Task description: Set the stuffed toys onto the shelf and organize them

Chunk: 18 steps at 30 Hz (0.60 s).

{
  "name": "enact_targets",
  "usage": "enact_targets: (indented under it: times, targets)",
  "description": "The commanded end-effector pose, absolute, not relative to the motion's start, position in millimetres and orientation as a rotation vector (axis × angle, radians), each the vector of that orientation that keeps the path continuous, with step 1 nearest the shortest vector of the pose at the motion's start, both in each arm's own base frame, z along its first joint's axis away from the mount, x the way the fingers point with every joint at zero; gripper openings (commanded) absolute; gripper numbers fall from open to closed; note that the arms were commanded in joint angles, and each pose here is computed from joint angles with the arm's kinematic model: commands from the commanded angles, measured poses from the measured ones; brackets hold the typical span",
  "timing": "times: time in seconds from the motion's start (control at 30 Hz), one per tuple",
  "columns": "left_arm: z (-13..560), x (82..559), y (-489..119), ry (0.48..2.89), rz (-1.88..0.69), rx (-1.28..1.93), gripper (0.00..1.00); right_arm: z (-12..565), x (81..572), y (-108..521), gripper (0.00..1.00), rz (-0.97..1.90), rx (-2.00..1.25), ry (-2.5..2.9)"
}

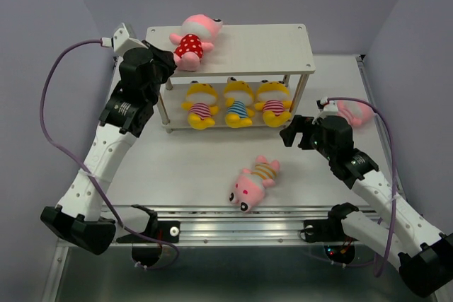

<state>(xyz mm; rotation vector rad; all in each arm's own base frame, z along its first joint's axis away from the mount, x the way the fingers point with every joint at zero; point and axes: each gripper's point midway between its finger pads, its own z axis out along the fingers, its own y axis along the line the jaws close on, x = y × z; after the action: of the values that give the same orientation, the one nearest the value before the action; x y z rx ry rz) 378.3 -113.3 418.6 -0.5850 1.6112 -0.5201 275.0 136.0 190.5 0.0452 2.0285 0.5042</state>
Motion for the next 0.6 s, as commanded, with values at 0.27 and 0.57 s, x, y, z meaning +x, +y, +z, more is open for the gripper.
enact_targets:
  times: [0.27, 0.57]
  targets:
    - [426.0, 362.5, -107.3, 1.458, -0.644, -0.764, 0.0, 212.3, 280.7, 137.0, 1.0, 0.506, 0.043, 1.957]
    - [427.9, 363.5, -115.4, 1.419, -0.625, -0.821, 0.0, 211.9, 280.5, 135.4, 1.0, 0.499, 0.048, 1.956]
